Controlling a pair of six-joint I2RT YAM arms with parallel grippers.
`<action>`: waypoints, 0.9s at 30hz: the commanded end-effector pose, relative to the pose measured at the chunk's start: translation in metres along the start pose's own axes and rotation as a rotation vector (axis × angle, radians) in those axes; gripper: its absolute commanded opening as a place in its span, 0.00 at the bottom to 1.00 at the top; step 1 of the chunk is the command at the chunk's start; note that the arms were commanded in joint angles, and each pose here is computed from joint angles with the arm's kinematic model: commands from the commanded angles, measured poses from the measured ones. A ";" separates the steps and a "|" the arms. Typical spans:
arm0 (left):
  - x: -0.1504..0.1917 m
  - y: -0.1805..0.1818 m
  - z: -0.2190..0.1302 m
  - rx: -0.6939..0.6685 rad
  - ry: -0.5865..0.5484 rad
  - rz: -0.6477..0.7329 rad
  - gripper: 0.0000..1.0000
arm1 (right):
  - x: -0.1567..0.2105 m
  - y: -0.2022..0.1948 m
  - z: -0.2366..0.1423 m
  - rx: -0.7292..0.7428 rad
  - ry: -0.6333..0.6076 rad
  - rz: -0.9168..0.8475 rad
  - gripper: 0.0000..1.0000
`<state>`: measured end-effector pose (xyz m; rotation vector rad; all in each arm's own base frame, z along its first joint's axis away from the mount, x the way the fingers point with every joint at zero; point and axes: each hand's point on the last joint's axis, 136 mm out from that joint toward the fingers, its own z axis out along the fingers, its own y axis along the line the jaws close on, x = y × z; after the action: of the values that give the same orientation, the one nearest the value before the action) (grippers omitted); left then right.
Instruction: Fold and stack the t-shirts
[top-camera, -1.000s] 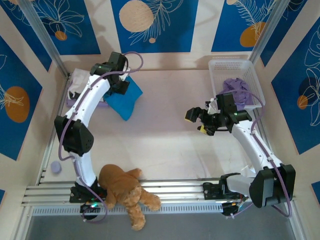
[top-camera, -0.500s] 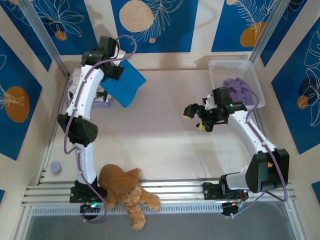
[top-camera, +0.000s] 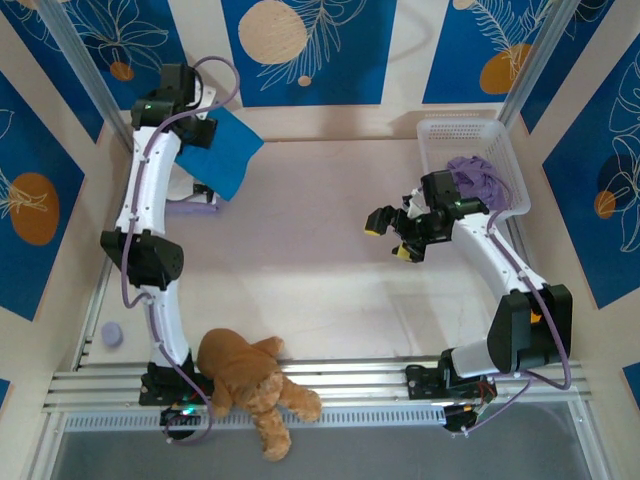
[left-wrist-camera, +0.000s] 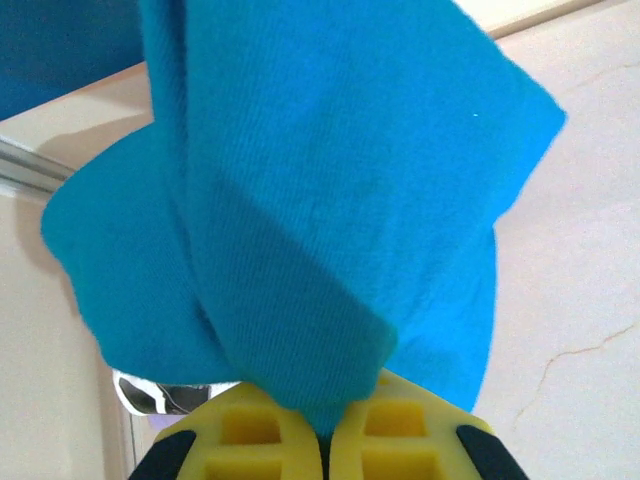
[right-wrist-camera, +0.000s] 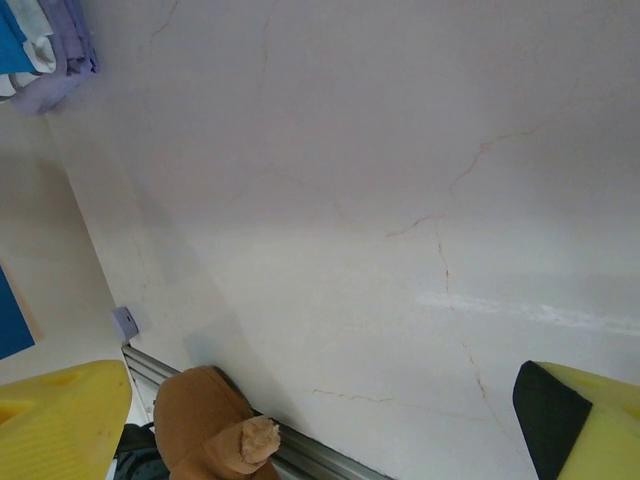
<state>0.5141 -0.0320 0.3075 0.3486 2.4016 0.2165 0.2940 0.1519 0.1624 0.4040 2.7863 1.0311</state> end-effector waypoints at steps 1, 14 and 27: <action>-0.018 0.010 -0.014 0.010 -0.087 -0.042 0.00 | 0.000 0.009 -0.003 -0.002 0.007 -0.013 0.99; 0.000 0.037 0.011 0.000 -0.027 -0.071 0.00 | 0.002 0.012 0.002 0.017 0.023 -0.018 0.99; 0.016 0.064 0.038 -0.010 0.015 -0.117 0.00 | -0.001 0.022 0.002 0.024 0.026 -0.034 0.99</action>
<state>0.5268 0.0276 0.2746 0.2238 2.4846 0.1919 0.3017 0.1661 0.1715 0.3387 2.8012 0.9991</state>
